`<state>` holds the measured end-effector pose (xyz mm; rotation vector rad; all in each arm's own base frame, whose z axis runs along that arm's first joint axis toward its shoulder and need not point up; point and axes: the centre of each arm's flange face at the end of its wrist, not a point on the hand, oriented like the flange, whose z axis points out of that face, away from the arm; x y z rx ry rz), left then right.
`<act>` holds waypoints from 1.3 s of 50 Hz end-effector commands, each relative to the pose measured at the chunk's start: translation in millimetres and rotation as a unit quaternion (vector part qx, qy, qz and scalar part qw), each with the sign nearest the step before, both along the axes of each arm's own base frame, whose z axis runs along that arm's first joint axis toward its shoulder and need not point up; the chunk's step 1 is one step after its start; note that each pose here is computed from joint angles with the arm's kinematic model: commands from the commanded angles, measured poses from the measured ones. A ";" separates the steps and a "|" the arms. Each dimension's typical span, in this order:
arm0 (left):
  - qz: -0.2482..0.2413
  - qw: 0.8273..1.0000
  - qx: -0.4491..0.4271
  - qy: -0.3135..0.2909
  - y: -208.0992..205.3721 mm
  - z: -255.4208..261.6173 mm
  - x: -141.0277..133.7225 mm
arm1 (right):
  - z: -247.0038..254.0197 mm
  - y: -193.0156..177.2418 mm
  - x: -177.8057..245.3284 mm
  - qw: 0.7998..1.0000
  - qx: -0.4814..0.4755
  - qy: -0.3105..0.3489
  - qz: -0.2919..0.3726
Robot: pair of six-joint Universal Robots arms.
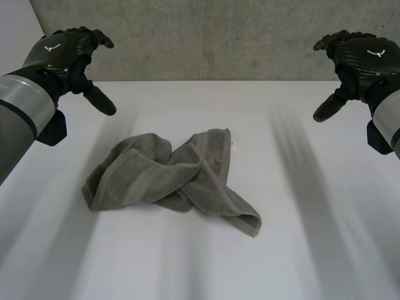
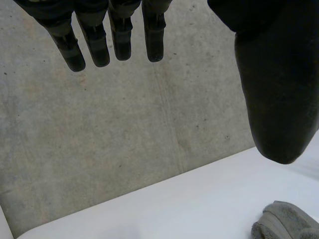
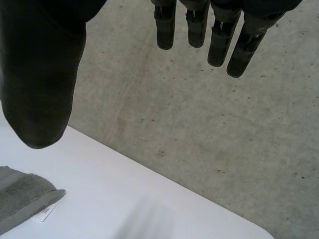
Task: Fold the towel.
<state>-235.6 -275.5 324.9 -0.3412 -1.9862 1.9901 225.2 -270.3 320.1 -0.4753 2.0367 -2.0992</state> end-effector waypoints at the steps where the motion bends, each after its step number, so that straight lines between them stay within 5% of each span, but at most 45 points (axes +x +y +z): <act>1: -0.010 1.000 0.022 -0.014 -13.1 -23.7 -6.3 | -5.7 5.9 4.6 0.999 0.020 0.014 0.028; 7: -0.046 0.997 0.052 -0.037 -25.8 -56.0 -16.5 | -31.4 18.3 15.5 0.989 0.091 0.056 0.098; 19: -0.105 0.967 0.139 -0.187 -39.6 -142.9 -28.3 | -102.3 36.2 31.1 0.954 0.222 0.129 0.156; 34: -0.112 0.954 0.182 -0.210 -38.0 -165.8 -26.6 | -177.3 44.2 60.9 0.930 0.316 0.063 0.176; 55: -0.105 0.961 0.155 -0.204 -28.7 -130.6 -25.1 | -171.2 30.3 65.8 0.940 0.259 -0.022 0.220; 63: -0.086 0.972 0.102 -0.191 -32.6 -86.8 -16.5 | -116.1 17.0 61.6 0.944 0.210 0.003 0.254; 65: -0.061 0.983 0.030 -0.172 -60.3 -56.8 -15.8 | -84.0 -7.9 71.3 0.956 0.141 0.018 0.257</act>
